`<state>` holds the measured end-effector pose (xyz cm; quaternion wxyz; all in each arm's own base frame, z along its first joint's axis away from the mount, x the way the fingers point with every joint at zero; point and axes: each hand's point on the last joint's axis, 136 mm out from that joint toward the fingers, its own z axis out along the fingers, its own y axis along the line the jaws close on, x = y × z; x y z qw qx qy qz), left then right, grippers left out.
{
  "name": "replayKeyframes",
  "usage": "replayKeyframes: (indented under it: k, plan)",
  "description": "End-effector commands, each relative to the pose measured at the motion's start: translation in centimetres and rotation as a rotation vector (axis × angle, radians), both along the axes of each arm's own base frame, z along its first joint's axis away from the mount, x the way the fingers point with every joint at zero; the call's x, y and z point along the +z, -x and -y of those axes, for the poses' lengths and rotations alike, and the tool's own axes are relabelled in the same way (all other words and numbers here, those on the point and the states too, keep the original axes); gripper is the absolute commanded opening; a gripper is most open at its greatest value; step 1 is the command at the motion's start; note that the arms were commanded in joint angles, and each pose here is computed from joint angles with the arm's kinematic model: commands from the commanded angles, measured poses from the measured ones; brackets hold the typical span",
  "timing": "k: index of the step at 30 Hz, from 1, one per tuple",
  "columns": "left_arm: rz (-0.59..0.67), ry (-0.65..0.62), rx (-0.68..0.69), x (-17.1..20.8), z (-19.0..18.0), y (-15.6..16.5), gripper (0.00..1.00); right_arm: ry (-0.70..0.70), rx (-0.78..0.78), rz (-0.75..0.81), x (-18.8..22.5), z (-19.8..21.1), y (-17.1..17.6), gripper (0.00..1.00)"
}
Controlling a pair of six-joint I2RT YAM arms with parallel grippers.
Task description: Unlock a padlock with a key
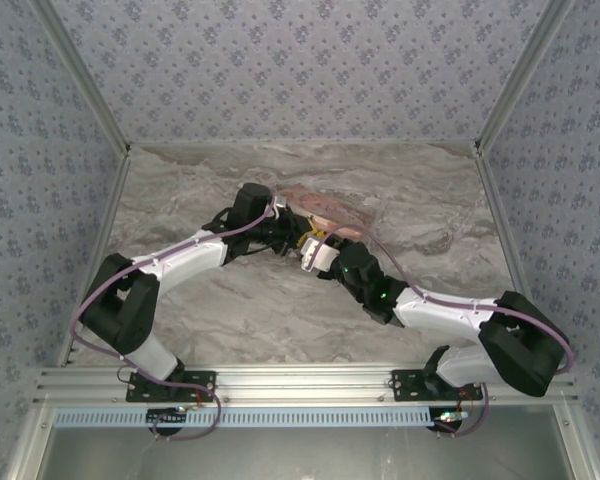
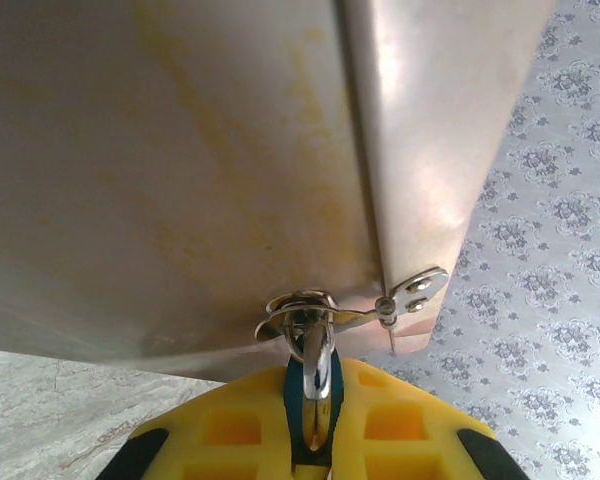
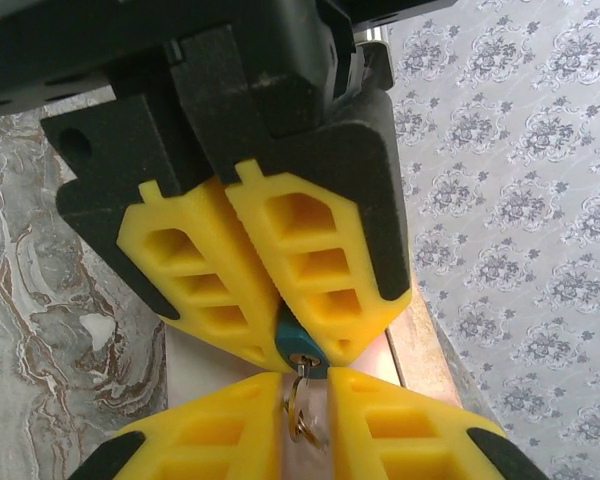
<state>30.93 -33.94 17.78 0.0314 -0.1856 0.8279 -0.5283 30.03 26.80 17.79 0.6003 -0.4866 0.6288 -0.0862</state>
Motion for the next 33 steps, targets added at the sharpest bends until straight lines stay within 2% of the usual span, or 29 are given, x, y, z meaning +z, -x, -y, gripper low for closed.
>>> replayKeyframes:
  k: [1, 17, 20, 24, 33]
  plan:
    - [0.049, 0.06, -0.014, 2.1, 0.7, -0.6, 0.0, -0.035, -0.008, 0.009, 1.0, -0.5, -0.6, 0.2]
    - [0.047, 0.063, -0.014, 2.0, 0.6, -0.5, 0.0, -0.062, -0.064, 0.01, 1.0, 0.1, -1.9, 0.15]
    - [0.046, 0.064, -0.013, 1.9, 0.6, -0.5, 0.0, -0.067, -0.074, 0.011, 1.2, 0.2, -2.1, 0.11]
    - [0.051, 0.066, -0.014, 2.0, 0.6, -0.5, 0.0, -0.084, -0.086, -0.006, 1.3, 0.2, -2.4, 0.0]
    - [0.052, 0.072, -0.015, 2.2, 0.6, -0.5, 0.0, -0.182, -0.098, -0.067, 1.4, 0.5, -2.4, 0.0]
